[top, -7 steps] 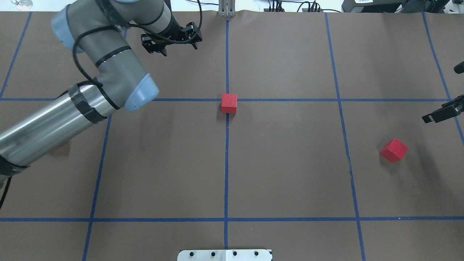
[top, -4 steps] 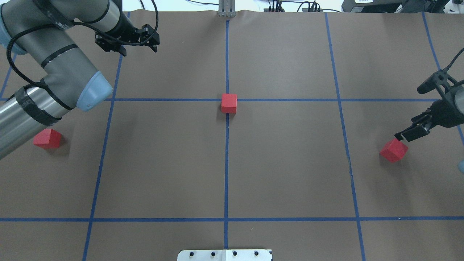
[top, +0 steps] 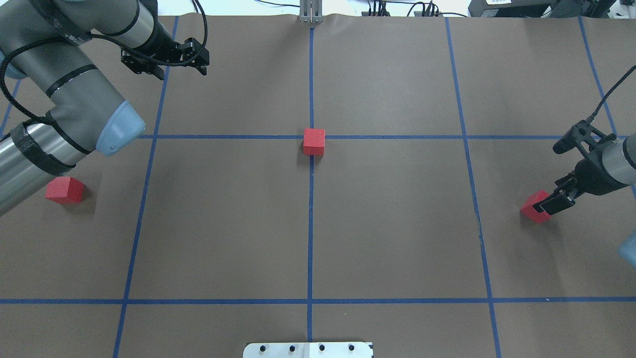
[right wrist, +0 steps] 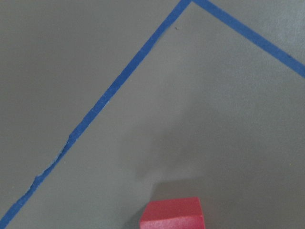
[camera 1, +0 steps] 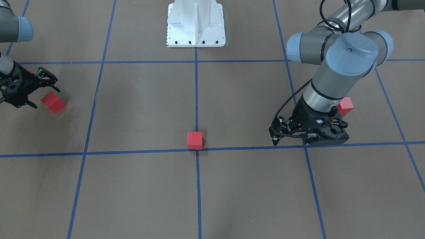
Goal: Form red blocks into L shape at center
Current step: 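Grasp the red cube near the right arm with the right gripper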
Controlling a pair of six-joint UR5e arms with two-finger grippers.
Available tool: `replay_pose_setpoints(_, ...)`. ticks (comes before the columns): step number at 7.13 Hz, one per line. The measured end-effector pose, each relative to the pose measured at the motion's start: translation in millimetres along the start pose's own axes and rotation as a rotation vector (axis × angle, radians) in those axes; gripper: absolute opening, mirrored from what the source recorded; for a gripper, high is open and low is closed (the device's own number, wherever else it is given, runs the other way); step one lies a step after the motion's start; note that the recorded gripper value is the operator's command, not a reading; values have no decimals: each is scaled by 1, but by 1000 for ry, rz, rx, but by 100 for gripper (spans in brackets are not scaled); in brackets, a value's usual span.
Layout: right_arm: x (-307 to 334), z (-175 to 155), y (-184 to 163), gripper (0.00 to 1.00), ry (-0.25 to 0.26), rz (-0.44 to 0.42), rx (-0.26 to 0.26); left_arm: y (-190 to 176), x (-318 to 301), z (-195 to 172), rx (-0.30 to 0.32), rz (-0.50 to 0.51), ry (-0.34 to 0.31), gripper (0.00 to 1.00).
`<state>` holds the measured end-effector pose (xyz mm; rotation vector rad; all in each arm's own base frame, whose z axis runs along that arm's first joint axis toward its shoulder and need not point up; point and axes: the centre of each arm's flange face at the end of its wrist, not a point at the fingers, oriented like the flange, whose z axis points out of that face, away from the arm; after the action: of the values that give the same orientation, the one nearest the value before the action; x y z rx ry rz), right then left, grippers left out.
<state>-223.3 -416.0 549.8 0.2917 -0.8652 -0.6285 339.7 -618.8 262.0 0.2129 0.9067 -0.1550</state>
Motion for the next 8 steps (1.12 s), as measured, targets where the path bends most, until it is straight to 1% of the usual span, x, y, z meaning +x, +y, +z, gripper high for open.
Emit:
replay_pose_setpoints(4,0,29,11,99,19,-3,-58,3,-6,5,-7,-1,-6,100)
replay_pose_setpoints(6,3,37,19,98,23,4,-80,4,-8,6,-8,-2,-7,100)
replay_pose_setpoints(7,5,39,23,79,24,9,-90,4,-9,7,-8,-1,-6,100)
replay_pose_setpoints(8,6,40,26,54,27,14,-97,5,-10,7,-7,0,-4,100)
